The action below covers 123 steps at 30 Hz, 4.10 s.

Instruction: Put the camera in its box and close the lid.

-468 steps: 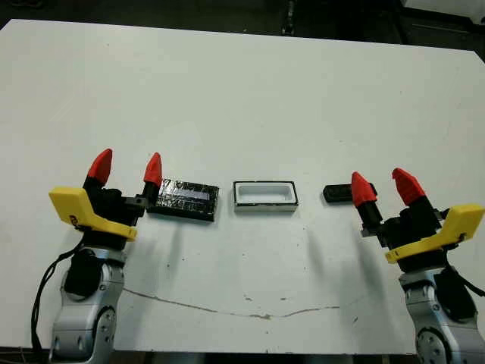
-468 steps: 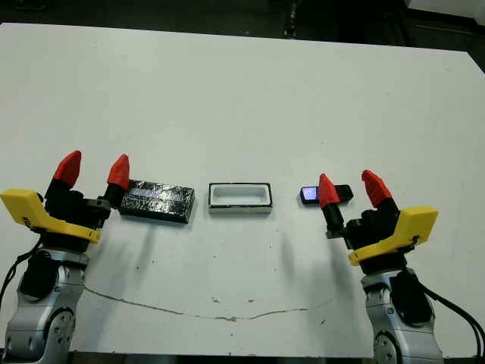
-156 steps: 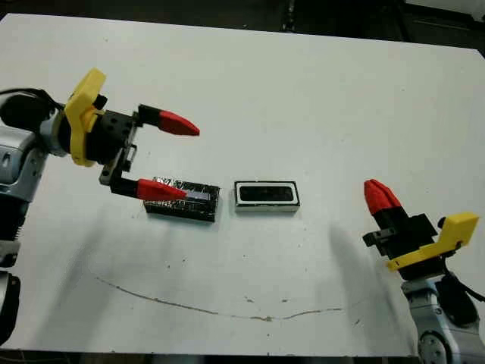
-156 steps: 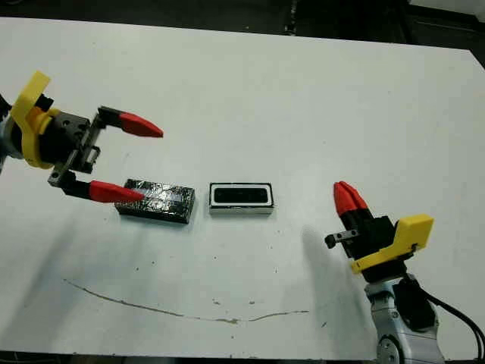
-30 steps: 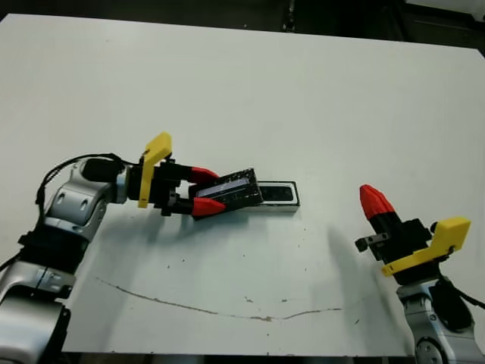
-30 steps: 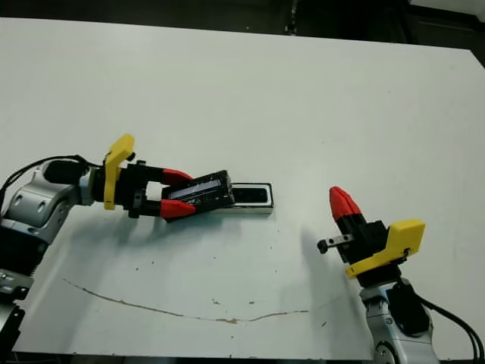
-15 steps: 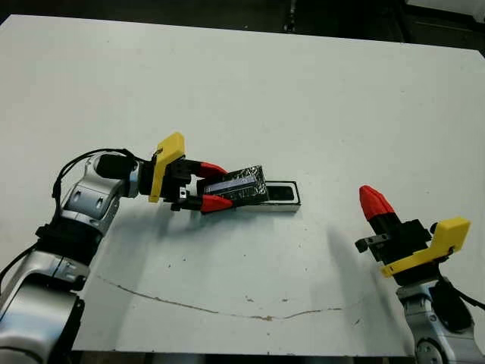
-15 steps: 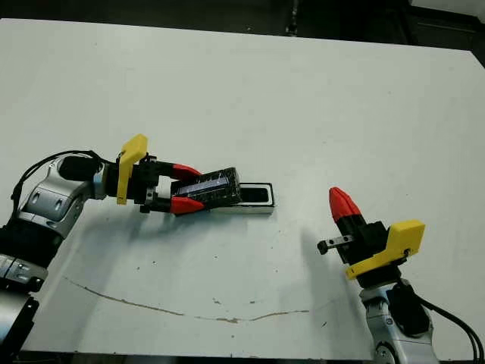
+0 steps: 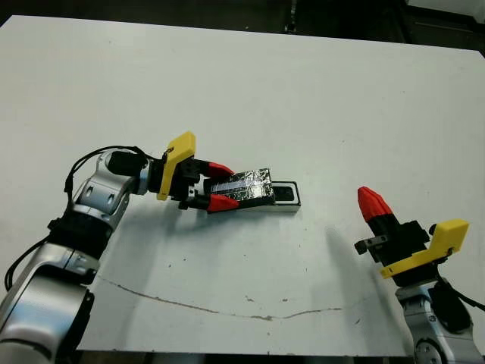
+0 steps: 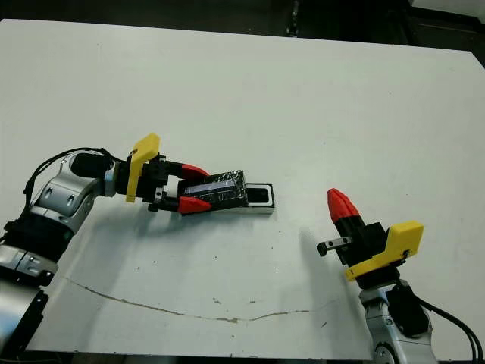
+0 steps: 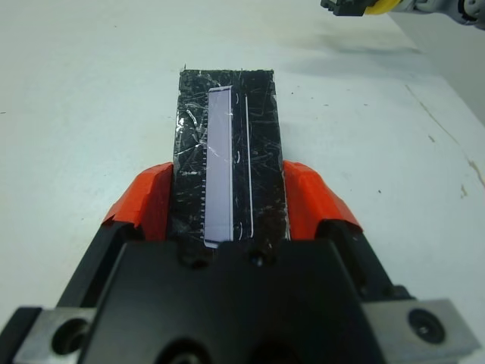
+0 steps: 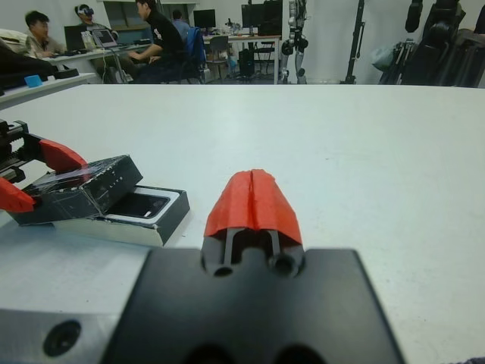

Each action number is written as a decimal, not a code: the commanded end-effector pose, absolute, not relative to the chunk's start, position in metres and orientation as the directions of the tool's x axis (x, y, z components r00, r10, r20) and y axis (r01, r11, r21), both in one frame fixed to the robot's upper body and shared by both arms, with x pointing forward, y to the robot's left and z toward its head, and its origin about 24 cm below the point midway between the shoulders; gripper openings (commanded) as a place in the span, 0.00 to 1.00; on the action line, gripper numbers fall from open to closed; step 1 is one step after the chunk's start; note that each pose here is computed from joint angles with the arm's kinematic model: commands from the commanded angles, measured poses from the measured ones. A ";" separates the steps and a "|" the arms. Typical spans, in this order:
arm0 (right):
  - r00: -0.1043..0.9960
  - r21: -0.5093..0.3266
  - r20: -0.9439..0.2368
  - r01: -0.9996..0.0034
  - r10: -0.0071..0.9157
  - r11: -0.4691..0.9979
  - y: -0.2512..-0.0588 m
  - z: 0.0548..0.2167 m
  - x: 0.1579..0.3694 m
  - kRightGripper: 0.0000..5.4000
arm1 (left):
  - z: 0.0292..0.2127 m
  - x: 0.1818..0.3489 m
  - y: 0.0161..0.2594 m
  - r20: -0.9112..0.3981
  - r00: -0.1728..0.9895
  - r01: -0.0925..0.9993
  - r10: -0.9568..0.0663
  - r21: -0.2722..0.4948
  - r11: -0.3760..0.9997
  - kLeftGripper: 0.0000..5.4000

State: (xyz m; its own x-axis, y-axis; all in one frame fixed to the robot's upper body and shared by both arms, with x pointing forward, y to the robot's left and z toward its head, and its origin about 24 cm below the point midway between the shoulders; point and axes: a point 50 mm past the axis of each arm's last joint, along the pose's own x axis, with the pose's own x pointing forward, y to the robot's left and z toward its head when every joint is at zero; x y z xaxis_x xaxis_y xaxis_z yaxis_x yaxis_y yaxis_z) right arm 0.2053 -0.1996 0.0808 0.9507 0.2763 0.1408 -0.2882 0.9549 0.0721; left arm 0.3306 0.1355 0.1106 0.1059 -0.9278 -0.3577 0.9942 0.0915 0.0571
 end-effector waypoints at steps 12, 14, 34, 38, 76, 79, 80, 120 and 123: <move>0.954 0.064 0.133 -0.278 0.268 0.958 -0.203 0.078 0.202 0.00 | 0.090 0.330 0.099 -0.420 0.011 0.999 -0.908 -0.027 0.024 0.58; 0.955 0.063 0.127 -0.276 0.266 0.959 -0.204 0.078 0.202 0.00 | 0.085 0.330 0.093 -0.405 -0.009 0.999 -0.914 -0.049 0.012 0.58; 0.957 0.065 0.127 -0.269 0.259 0.961 -0.204 0.076 0.201 0.00 | 0.068 0.324 0.049 -0.421 -0.115 0.989 -0.900 0.035 -0.142 0.58; 0.957 0.067 0.129 -0.270 0.260 0.961 -0.204 0.076 0.201 0.00 | 0.067 0.323 0.042 -0.431 -0.140 0.985 -0.891 0.028 -0.169 0.58; 0.955 0.061 0.132 -0.276 0.267 0.959 -0.206 0.077 0.202 0.00 | 0.064 0.315 0.035 -0.541 0.012 0.998 -0.841 0.056 -0.022 1.00; 0.953 0.061 0.136 -0.280 0.270 0.958 -0.206 0.076 0.203 0.00 | 0.063 0.315 0.038 -0.525 0.016 0.999 -0.851 0.041 -0.006 1.00; 0.953 0.060 0.135 -0.280 0.270 0.958 -0.206 0.076 0.203 0.00 | 0.063 0.316 0.038 -0.525 0.019 0.999 -0.851 0.038 -0.001 1.00; 0.953 0.084 0.128 -0.286 0.275 0.954 -0.204 0.075 0.204 0.00 | 0.151 0.277 0.213 0.085 0.743 0.666 -0.664 -0.005 0.746 0.96; 0.958 0.100 0.121 -0.273 0.261 0.957 -0.202 0.075 0.204 0.00 | 0.137 0.262 0.208 0.193 0.847 0.517 -0.496 -0.081 0.852 0.89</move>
State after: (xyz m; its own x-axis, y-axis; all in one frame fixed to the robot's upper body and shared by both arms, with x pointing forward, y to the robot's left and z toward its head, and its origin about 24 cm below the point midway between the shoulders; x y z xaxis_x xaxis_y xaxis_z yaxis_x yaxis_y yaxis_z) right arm 0.2053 -0.2004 0.0770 0.9500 0.2771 0.1440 -0.2917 0.9521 0.0919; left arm 0.2697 0.2085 0.1444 0.8079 -0.5681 0.1570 0.5810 0.8124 -0.0499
